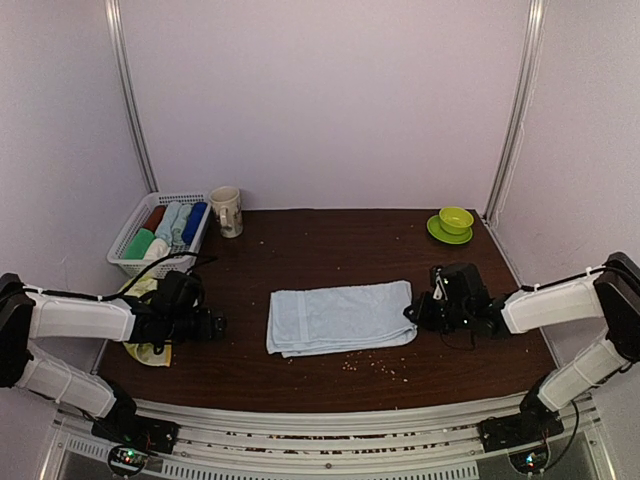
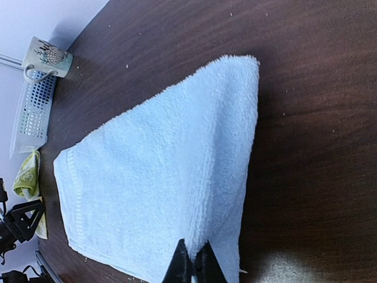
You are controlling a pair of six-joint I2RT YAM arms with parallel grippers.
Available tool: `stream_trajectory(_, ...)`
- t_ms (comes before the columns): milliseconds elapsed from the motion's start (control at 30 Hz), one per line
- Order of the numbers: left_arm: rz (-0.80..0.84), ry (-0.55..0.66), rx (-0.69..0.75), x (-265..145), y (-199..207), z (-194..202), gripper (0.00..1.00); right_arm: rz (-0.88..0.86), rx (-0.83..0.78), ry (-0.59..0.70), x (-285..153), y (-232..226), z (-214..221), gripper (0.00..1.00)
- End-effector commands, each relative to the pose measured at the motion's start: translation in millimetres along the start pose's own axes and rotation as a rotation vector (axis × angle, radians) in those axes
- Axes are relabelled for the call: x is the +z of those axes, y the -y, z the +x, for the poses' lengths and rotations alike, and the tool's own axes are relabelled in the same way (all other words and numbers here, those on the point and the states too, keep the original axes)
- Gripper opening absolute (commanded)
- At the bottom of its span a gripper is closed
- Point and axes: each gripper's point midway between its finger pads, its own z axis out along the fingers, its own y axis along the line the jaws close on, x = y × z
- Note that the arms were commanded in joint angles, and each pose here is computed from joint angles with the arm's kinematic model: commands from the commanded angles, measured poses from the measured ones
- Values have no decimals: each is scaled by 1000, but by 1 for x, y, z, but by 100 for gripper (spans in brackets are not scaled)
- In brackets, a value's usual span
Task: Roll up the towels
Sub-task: Move the towel to the center of the board.
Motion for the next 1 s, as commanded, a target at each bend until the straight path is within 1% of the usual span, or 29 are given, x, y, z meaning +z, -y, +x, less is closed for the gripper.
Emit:
stream_trajectory(0, 38, 41, -14, -3, 9, -12, 98, 84, -26, 59, -17, 6, -20, 0)
stream_trajectory(100, 51, 36, -11, -3, 13, -12, 98, 175, -29, 82, -26, 24, -23, 0)
stream_trajectory(367, 108, 35, 34, -7, 39, -12, 98, 257, 58, 119, -50, 66, -2, 0)
stream_trajectory(600, 168, 34, 109, -11, 78, -7, 98, 295, 72, 149, -63, 76, -2, 0)
stream_trajectory(700, 191, 31, 150, -15, 97, -4, 98, 302, 109, 148, -67, 84, 5, 5)
stream_trajectory(900, 214, 29, 185, -14, 120, 0, 98, 343, 157, 183, -82, 106, 14, 5)
stream_trajectory(933, 221, 26, 192, -14, 126, 1, 98, 345, 158, 182, -83, 108, 16, 8)
stream_trajectory(967, 225, 21, 204, -13, 131, 3, 98, 357, 162, 177, -85, 111, 18, 14)
